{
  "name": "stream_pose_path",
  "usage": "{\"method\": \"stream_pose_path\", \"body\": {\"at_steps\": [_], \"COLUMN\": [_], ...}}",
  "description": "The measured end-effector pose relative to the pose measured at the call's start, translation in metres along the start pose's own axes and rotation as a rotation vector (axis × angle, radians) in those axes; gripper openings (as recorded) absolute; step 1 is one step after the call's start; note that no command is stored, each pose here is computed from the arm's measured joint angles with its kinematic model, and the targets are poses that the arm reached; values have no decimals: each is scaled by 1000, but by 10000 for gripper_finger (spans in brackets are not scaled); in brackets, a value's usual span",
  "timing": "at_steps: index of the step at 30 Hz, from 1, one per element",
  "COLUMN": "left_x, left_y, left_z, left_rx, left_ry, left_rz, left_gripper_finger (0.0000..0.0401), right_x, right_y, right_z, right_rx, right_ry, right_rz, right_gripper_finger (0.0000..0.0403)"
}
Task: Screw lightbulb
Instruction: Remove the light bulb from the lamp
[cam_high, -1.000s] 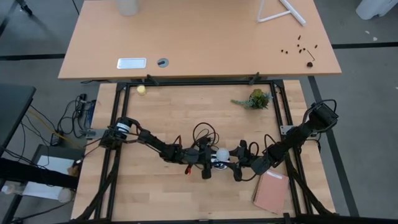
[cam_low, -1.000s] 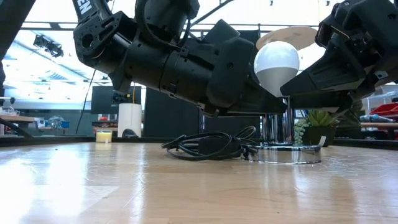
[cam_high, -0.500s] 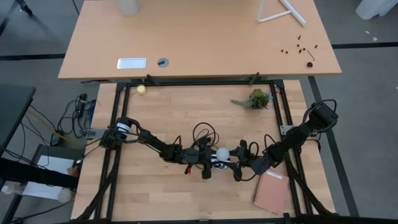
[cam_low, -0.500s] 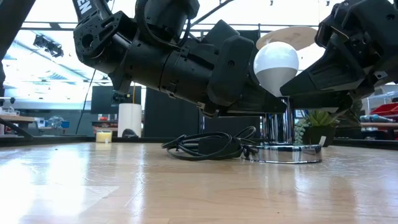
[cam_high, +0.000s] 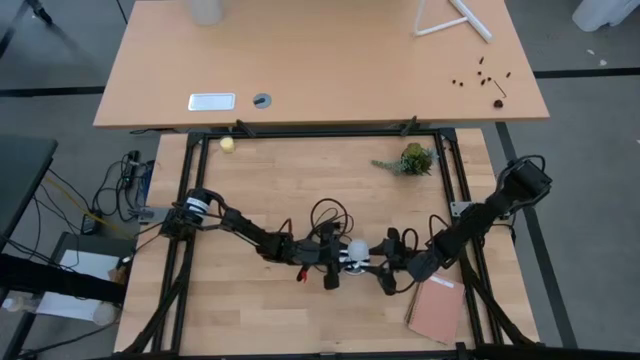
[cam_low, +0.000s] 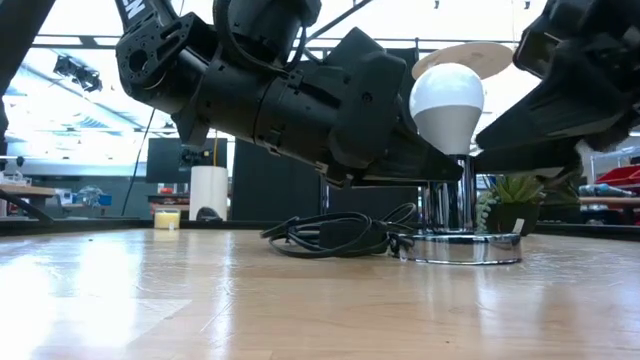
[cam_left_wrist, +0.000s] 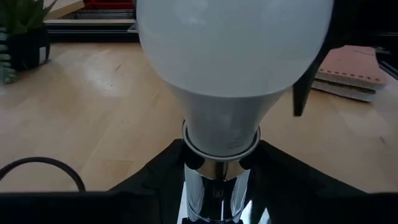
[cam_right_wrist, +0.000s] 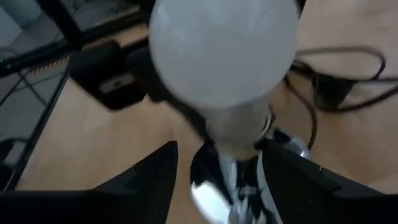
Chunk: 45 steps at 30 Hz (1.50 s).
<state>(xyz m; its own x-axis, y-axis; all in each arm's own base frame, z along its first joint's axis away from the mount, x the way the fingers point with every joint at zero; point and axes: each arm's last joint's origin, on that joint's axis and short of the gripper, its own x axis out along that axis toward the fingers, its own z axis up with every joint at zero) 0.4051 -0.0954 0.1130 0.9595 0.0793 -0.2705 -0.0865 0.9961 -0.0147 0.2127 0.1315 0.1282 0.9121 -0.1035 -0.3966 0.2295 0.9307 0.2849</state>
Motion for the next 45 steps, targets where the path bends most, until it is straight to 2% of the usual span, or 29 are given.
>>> {"method": "stream_pose_path", "body": {"at_steps": [5, 9, 14, 23, 26, 36, 45], "left_x": [0, 0, 0, 0, 0, 0, 0], "left_y": [2, 3, 3, 3, 3, 4, 4], "left_z": [0, 0, 0, -1, -1, -1, -2], "left_rx": [-1, 6, 21, 22, 18, 3, 4], "left_ry": [0, 0, 0, 2, 2, -1, 0], "left_rz": [28, 38, 40, 43, 47, 80, 78], "left_gripper_finger": [182, 182, 182, 182, 182, 182, 182], "right_x": [-5, -6, -7, -10, -10, -17, -11], "right_y": [8, 22, 35, 38, 38, 40, 35], "right_z": [12, 30, 62, 108, 120, 142, 147], "right_rx": [5, -35, 7, 247, 291, 308, 188], "right_ry": [131, 272, 433, 552, 548, 567, 634], "right_rz": [-17, -115, -231, -310, -332, -367, -268], "right_gripper_finger": [238, 238, 238, 238, 238, 238, 241]}}
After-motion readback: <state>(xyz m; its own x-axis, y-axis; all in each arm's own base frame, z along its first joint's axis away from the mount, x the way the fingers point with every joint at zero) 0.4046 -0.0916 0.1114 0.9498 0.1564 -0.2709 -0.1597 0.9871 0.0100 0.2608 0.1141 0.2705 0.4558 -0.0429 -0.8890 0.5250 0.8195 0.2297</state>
